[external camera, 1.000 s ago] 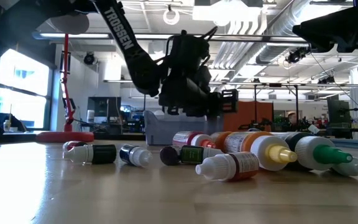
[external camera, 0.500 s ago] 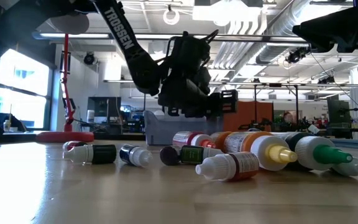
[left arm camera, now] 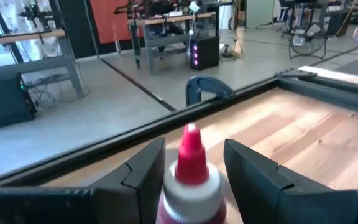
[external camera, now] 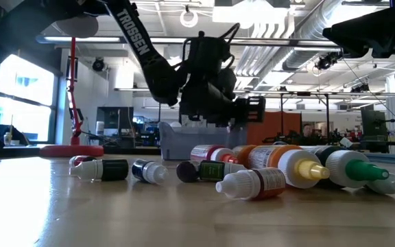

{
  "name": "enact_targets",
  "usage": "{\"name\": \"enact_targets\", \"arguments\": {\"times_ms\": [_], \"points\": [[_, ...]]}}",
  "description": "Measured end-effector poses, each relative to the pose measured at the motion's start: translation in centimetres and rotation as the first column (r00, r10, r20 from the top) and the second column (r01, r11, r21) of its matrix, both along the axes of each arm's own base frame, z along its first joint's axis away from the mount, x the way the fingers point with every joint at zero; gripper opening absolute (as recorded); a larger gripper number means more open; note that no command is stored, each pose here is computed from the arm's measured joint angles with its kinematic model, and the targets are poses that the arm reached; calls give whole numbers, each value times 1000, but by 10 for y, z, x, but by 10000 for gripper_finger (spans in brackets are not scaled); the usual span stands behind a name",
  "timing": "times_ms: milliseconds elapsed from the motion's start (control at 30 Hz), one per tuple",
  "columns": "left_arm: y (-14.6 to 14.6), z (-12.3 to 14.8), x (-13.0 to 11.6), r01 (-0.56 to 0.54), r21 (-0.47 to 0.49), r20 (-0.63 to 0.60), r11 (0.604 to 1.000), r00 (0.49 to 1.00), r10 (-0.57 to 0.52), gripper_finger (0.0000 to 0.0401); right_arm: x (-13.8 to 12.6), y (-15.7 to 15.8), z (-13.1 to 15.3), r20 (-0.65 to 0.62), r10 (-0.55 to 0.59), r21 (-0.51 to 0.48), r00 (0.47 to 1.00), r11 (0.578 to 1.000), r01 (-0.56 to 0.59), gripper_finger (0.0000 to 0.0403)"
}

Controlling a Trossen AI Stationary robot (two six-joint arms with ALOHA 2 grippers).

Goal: Pick & Place food coloring
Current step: Put the large red food coloring bottle into the black bin, then put the large orange food coloring bottle into the black bin

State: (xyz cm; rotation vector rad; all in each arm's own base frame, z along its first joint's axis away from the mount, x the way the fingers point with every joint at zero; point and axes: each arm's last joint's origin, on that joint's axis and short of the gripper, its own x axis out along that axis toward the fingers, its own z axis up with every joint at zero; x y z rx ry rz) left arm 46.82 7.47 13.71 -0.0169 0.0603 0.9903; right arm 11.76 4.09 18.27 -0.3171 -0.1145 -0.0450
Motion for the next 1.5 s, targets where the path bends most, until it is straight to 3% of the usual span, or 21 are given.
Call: {"name": "enact_targets", "arguments": {"times_ms": [133, 267, 400, 500, 533, 667, 800, 900, 1033, 1133, 1300, 1400, 1467, 1500], "points": [[-3, 9, 5, -23, 76, -74, 997, 997, 29, 163, 0, 0, 0, 0, 0, 0, 1000, 1000, 0, 117], [-15, 24, 9, -162, 187, -188, 969, 962, 198, 163, 0, 0, 0, 0, 0, 0, 1000, 1000, 0, 117], [-36, 45, 15, -261, 309, -348, 914, 864, 364, 163, 0, 0, 0, 0, 0, 0, 1000, 1000, 0, 117], [-60, 73, 24, -238, 424, -532, 874, 716, 453, 163, 0, 0, 0, 0, 0, 0, 1000, 1000, 0, 117], [-69, 83, 27, -224, 438, -559, 871, 691, 458, 163, 0, 0, 0, 0, 0, 0, 1000, 1000, 0, 117], [-105, 132, 28, -142, 452, -581, 881, 703, 411, 163, 0, 0, 0, 0, 0, 0, 1000, 1000, 0, 117], [-134, 176, 9, -35, 477, -649, 878, 660, 379, 163, 0, 0, 0, 4, 3, 2, 1000, 1000, -3, 117], [-154, 214, -19, 22, 481, -666, 877, 659, 349, 163, 0, 0, 1, 7, 6, 8, 1000, 1000, -6, 117], [-176, 267, -65, 54, 468, -638, 882, 711, 295, 163, 0, 0, 1, 9, 14, 45, 1000, 999, -15, 117], [-186, 292, -93, 61, 459, -624, 886, 732, 273, 163, 0, 1, 1, 14, 61, 120, 998, 991, -62, 117], [-193, 316, -135, 46, 440, -601, 897, 757, 256, 163, 0, 3, 1, 20, 125, 204, 992, 971, -127, 117], [-192, 311, -149, 132, 431, -620, 892, 762, 187, 163, 0, 3, 1, 22, 127, 206, 992, 970, -129, 117], [-187, 300, -159, 322, 332, -670, 886, 742, -19, 163, 0, 3, 1, 26, 126, 206, 992, 970, -129, 117], [-185, 295, -164, 434, 225, -692, 872, 702, -170, 163, 0, 3, 1, 24, 126, 203, 992, 971, -129, 117]]}}
